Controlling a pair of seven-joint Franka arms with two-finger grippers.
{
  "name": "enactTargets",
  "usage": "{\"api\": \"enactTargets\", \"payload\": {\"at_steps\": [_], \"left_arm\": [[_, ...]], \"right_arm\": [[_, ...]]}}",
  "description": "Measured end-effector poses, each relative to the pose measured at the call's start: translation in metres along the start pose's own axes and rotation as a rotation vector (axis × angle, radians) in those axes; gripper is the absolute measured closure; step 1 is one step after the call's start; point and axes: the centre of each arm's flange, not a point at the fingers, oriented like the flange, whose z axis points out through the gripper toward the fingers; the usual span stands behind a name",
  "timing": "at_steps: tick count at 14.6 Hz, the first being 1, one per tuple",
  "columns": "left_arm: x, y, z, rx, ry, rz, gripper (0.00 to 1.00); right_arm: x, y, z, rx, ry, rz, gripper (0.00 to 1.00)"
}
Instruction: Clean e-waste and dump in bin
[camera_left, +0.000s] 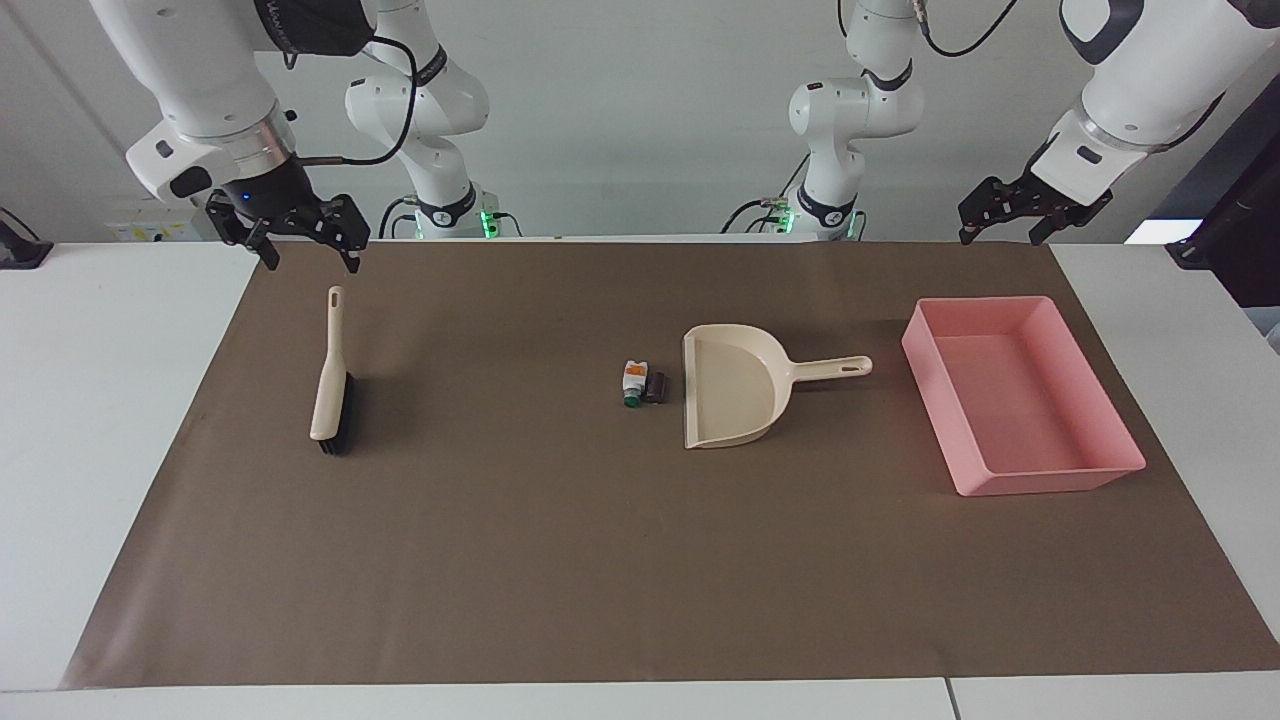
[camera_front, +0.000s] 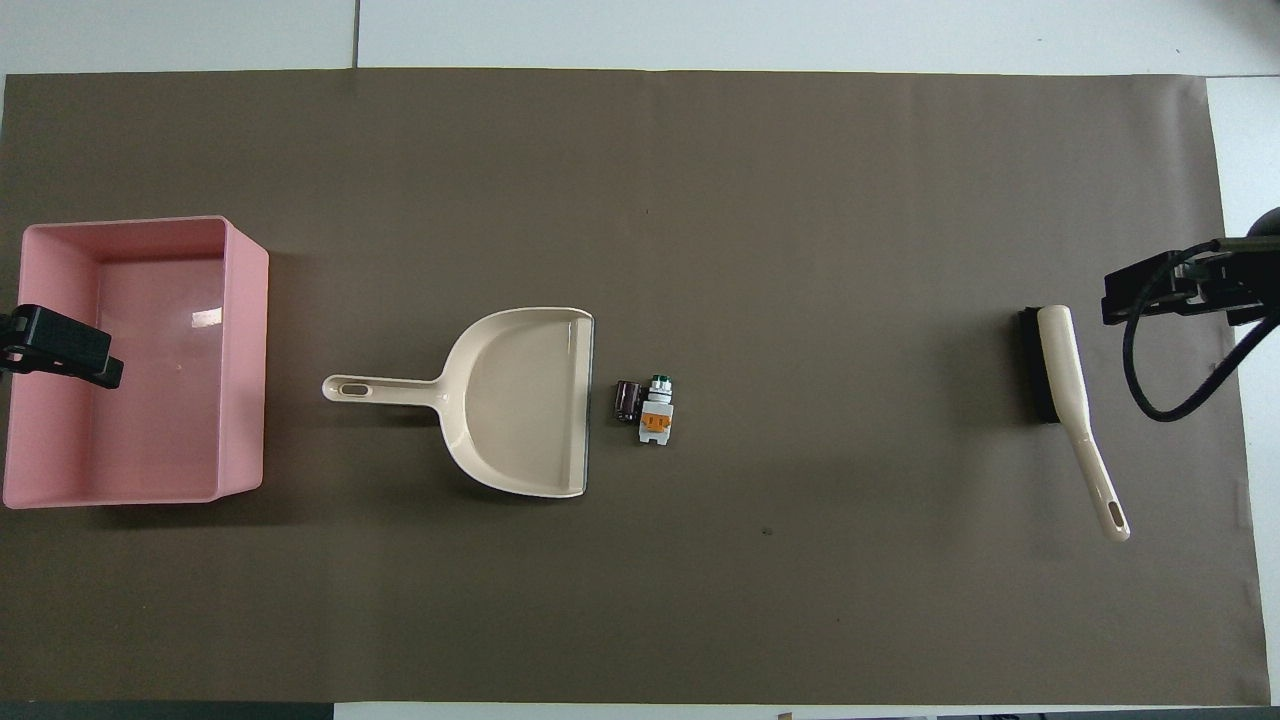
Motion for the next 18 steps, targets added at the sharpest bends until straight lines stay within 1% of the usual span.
{"api": "enactTargets", "payload": {"at_steps": [4,10,11,14,18], "left_arm": [[0.000,-0.012,-0.003,-0.003,0.022,-0.022,0.00],[-0.004,-0.012,-0.007,-0.002,0.048,-0.024,0.00],[-0.003,-0.012,-0.008,0.001,0.058,-0.024,0.00],[0.005,-0.013,-0.013,0.038,0.130,-0.023,0.00],[0.007,-0.011,-0.013,0.045,0.139,-0.018,0.00]], "right_arm": [[0.000,0.000,0.000,0.000,0.000,0.000,0.00],[0.000,0.000,0.000,0.000,0.000,0.000,0.00],[0.000,0.000,0.000,0.000,0.000,0.000,0.00],[0.000,0.000,0.000,0.000,0.000,0.000,0.00],[0.000,0.001,0.000,0.001,0.000,0.002,0.00]]}}
